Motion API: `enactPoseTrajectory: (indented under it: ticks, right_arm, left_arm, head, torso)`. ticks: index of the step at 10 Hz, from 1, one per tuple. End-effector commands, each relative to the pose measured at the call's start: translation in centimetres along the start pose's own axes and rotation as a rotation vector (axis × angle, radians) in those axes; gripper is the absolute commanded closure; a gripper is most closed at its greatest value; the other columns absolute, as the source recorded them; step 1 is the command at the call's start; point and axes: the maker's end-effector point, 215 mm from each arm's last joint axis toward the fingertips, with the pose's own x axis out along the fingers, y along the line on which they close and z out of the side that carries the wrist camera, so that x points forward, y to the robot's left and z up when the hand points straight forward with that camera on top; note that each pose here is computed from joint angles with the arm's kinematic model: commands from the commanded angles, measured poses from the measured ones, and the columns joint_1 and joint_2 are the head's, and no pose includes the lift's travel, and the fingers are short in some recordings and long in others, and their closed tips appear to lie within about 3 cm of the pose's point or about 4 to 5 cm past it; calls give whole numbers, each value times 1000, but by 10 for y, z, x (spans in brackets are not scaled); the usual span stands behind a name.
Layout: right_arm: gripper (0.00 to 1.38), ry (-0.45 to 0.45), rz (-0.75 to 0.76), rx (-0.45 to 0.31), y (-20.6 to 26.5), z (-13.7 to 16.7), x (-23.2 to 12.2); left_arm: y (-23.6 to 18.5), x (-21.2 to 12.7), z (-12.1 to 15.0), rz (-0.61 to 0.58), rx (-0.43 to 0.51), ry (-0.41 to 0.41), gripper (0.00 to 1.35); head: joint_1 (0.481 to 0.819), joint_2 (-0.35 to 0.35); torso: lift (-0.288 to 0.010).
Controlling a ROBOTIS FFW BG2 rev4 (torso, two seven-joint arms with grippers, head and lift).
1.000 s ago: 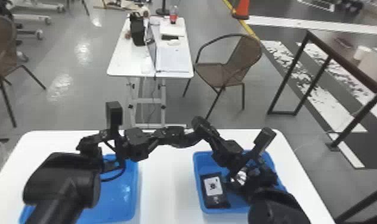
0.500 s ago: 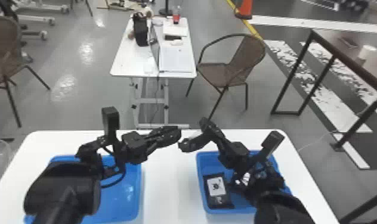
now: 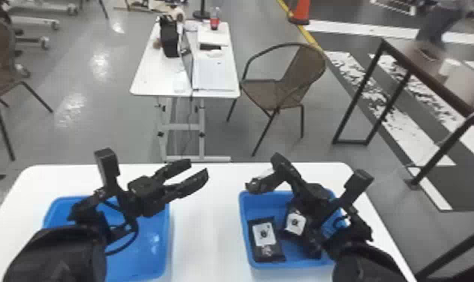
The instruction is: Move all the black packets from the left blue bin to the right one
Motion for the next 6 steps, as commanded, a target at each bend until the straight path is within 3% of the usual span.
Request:
enactPoseTrajectory:
  ticks: [1, 4, 6]
  right_arm:
    - [1285, 42, -37, 24, -17, -26, -14]
    - [1230, 89, -156, 65, -60, -71, -53]
    - [358, 81, -258, 39, -90, -73, -83]
  left_arm:
    - [12, -26, 12, 50, -32, -66, 108]
    - [46, -100, 35, 196, -41, -157, 127]
    - [62, -143, 33, 282, -52, -187, 127]
  head:
    - [695, -173]
    - [695, -128]
    - [695, -110]
  torso:
    - [0]
    - [0]
    - [0]
